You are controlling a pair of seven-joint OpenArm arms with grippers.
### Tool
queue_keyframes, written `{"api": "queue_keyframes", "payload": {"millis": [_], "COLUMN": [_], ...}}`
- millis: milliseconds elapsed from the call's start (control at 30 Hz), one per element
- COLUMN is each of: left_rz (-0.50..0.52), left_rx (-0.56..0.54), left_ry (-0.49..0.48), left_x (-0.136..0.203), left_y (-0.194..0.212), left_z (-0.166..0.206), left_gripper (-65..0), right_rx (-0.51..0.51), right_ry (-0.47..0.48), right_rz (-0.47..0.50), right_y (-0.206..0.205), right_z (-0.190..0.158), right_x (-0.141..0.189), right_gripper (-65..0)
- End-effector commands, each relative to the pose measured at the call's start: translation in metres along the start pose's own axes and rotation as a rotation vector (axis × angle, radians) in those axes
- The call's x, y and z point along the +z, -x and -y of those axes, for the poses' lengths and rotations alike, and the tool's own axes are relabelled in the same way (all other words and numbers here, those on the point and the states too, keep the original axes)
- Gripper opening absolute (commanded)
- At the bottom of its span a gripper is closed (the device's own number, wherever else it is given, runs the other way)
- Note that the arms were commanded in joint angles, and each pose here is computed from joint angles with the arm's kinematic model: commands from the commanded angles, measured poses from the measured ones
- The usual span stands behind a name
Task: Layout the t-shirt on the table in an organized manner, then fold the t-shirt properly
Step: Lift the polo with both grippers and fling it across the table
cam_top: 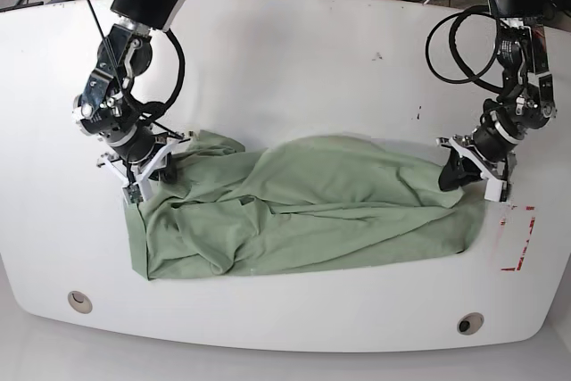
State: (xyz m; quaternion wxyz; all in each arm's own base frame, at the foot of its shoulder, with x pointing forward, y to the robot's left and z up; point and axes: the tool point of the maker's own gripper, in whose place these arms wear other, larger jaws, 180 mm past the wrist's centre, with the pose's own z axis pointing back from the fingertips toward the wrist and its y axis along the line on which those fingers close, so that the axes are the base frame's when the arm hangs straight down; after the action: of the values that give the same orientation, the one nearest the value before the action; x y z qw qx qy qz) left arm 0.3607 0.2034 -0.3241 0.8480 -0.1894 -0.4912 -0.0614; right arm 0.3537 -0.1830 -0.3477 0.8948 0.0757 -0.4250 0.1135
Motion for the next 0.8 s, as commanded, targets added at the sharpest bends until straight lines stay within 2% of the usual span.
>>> {"api": "queue_keyframes", "payload": {"millis": [0, 233, 333, 600, 767], "left_rz": [0.101, 0.206, 0.285, 0.401, 0.506], "left_rx": [-0.09, -0.234, -0.283, -0.382, -0.43], "left_ry": [0.03, 0.047, 0.04, -0.002, -0.026], "left_x": [0.011, 0.034, 0.045, 0.063, 0.079], "left_y": [-0.043, -0.092, -0.123, -0.198, -0.252], "left_z": [0.014, 0.034, 0.041, 0.046, 0.052], "left_gripper": [-65.0, -65.0, -65.0, -65.0, -65.0], "right_rx": [0.056, 0.141, 0.17, 0.241, 0.282], "right_ry": [0.032, 0.106, 0.132, 0.165, 0.207], "right_rz": [0.079, 0.109, 0.13, 0.224, 0.31], "right_y": [-0.031, -0.054, -0.066, -0.111, -0.154], "right_z": [0.001, 0.003, 0.004, 0.025, 0.039], "right_x": [0.019, 0.051, 0.062, 0.082, 0.096], "right_gripper": [-65.0, -65.0, -65.0, -65.0, -65.0]}}
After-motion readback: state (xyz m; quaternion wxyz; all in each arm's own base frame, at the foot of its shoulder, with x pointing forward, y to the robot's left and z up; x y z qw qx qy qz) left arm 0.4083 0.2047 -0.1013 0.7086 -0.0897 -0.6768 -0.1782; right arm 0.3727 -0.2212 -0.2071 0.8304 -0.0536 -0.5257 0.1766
